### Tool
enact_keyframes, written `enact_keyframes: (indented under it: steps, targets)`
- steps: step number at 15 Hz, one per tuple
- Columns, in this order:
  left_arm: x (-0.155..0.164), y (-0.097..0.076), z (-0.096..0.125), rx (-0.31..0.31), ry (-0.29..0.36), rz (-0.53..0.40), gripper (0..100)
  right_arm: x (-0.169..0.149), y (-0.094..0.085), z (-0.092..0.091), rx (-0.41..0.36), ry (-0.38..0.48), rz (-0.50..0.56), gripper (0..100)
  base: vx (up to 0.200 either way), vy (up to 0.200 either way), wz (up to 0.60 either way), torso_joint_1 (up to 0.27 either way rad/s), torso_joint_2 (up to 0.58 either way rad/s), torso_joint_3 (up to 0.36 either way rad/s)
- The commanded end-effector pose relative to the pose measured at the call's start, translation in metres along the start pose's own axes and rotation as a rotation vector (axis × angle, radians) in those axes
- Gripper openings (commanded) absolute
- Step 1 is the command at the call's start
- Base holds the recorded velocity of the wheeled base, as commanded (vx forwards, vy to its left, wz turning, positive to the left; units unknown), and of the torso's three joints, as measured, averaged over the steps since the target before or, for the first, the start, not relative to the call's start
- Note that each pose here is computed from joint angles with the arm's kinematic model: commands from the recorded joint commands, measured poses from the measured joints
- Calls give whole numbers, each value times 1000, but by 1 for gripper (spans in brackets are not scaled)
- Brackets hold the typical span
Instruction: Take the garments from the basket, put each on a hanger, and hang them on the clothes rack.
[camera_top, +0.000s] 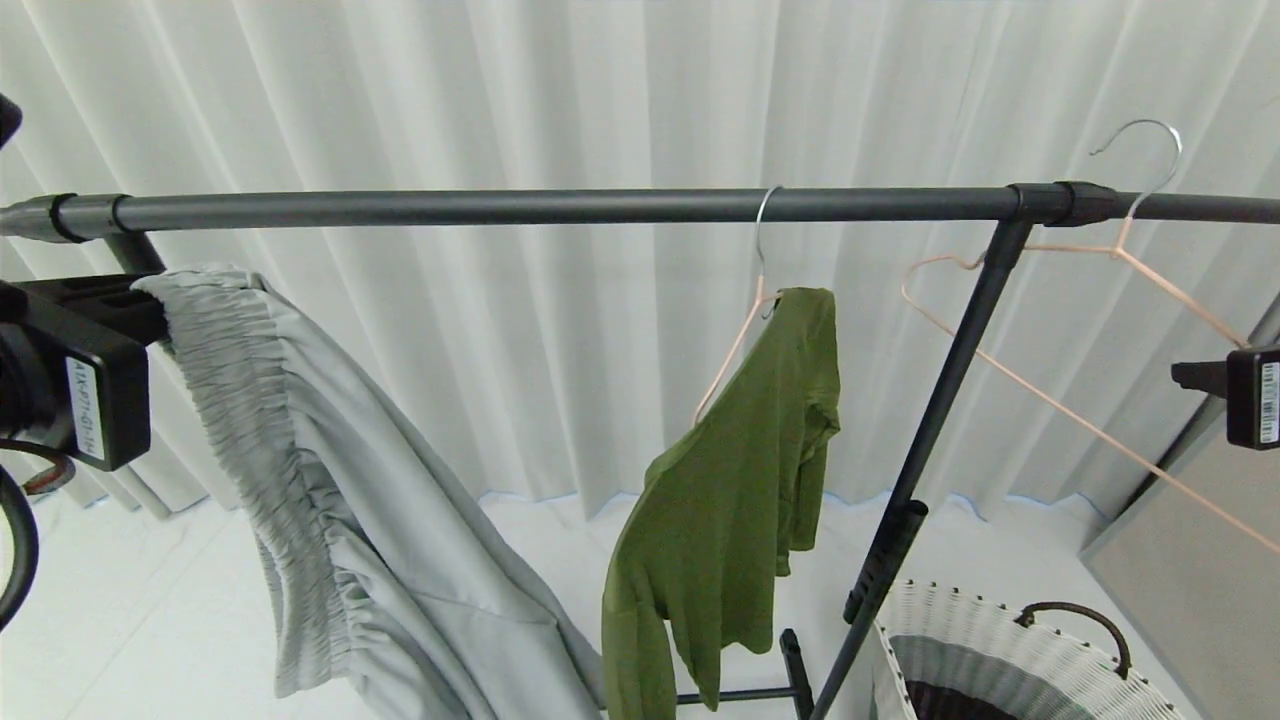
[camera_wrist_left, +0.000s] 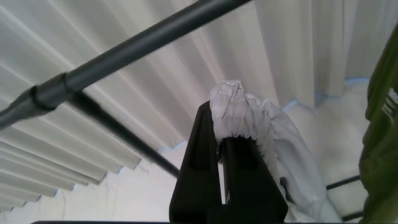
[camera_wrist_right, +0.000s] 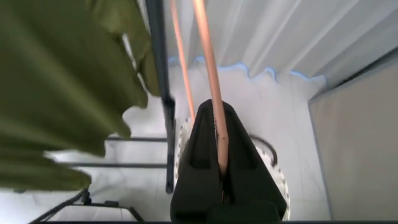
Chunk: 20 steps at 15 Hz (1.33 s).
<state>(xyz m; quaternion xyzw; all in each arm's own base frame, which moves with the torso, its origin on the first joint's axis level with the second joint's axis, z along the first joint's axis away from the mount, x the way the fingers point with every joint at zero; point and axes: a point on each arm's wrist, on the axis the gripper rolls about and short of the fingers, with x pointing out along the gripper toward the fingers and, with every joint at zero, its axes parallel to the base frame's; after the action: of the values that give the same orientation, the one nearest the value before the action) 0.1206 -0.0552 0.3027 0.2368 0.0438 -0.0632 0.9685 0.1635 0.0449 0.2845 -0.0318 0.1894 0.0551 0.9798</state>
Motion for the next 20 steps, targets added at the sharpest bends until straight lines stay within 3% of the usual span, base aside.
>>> enact_keyframes:
  steps: [1,8,20]
  targets:
    - [0,0,0,0,-2,0,0,-8,-1,-4,2,-11,1,0,-200,0,0,-12,-2,-2]
    - [1,-1,0,1,2,-2,0,-20,-4,-14,4,-19,0,0,-200,0,0,-2,2,4]
    - [3,-1,0,2,6,2,0,-30,3,-11,-16,-60,77,0,0,0,0,0,0,0]
